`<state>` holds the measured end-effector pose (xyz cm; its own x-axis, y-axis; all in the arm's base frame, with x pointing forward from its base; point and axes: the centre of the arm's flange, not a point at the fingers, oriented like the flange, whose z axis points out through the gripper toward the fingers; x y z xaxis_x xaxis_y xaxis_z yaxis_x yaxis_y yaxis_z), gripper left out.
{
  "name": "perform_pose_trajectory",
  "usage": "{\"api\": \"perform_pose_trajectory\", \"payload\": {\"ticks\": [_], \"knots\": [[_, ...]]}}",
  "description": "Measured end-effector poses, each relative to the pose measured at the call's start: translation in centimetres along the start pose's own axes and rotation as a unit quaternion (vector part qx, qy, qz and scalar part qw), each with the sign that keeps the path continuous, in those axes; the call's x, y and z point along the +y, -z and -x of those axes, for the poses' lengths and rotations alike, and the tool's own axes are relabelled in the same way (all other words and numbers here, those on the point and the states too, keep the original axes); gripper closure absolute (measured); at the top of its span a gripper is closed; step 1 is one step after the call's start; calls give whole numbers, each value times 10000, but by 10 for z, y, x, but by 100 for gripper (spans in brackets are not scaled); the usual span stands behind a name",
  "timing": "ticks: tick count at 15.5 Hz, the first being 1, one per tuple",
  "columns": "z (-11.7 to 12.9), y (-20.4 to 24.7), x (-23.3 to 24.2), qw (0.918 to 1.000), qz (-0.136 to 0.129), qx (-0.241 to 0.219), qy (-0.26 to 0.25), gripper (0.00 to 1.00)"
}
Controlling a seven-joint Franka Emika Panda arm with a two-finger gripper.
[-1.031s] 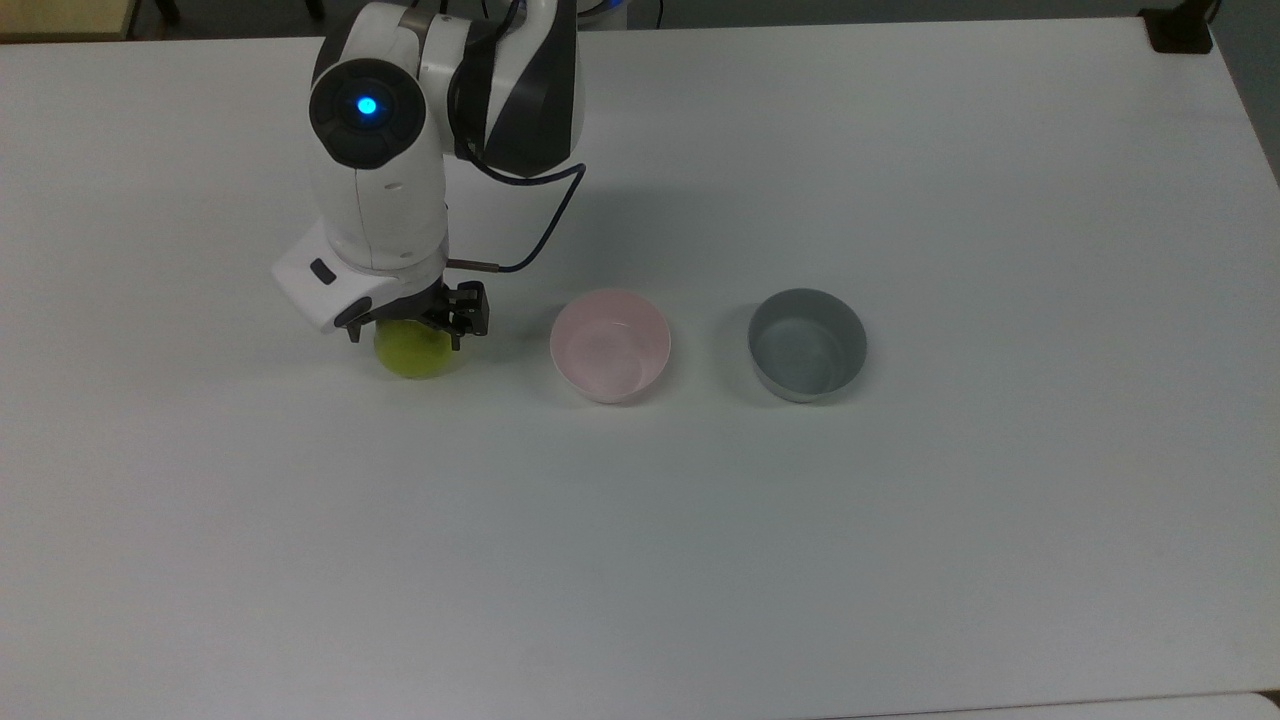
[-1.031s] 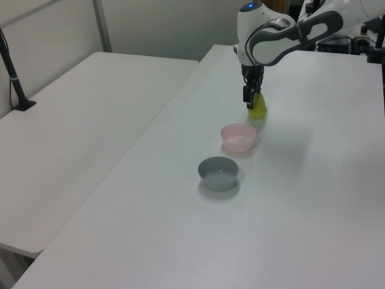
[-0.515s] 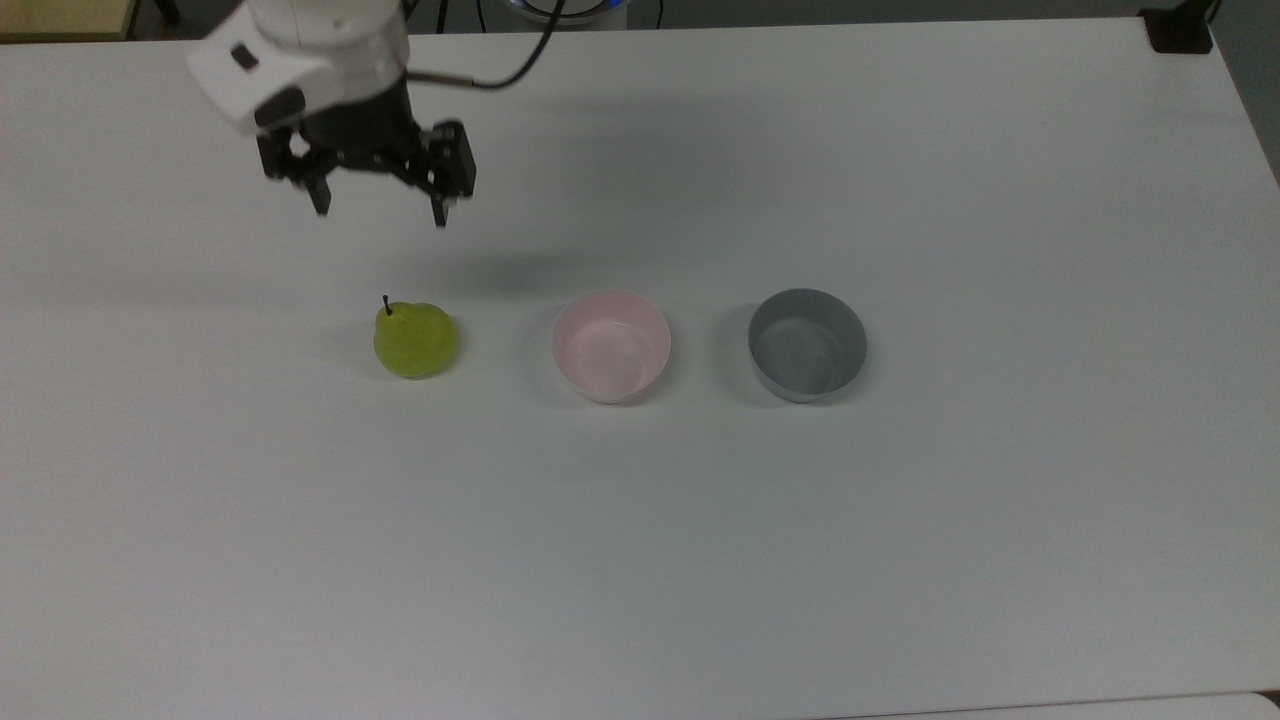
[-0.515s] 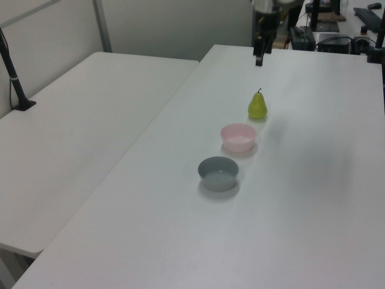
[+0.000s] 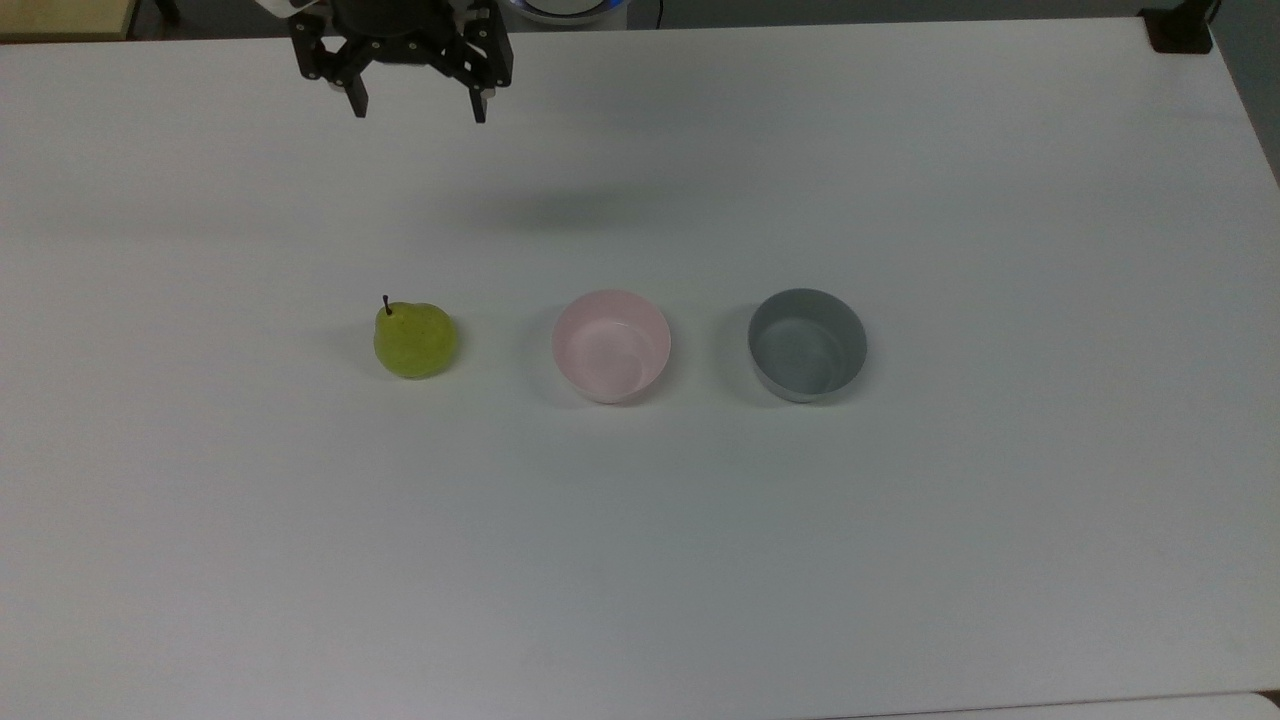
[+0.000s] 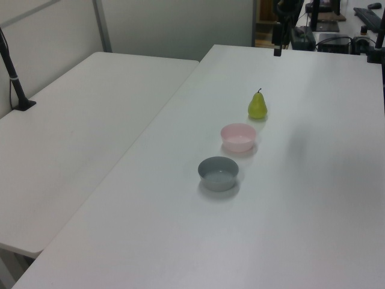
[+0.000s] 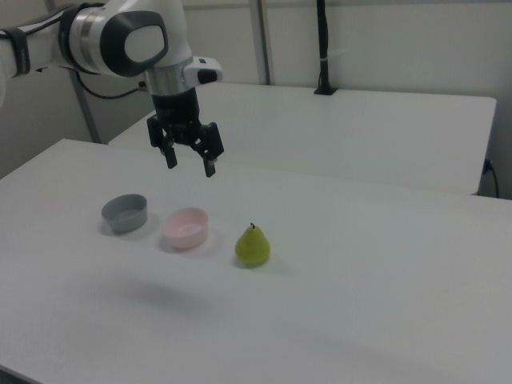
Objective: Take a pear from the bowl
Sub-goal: 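Open the gripper, release the pear, and raise the gripper away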
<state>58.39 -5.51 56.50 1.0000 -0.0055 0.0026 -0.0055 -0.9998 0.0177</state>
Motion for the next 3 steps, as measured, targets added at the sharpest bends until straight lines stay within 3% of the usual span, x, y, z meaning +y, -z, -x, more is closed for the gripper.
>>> {"api": "perform_pose_trajectory", "payload": {"ticks": [3], "knots": [[5, 0, -1, 10000, -21, -78, 3, 0]]}}
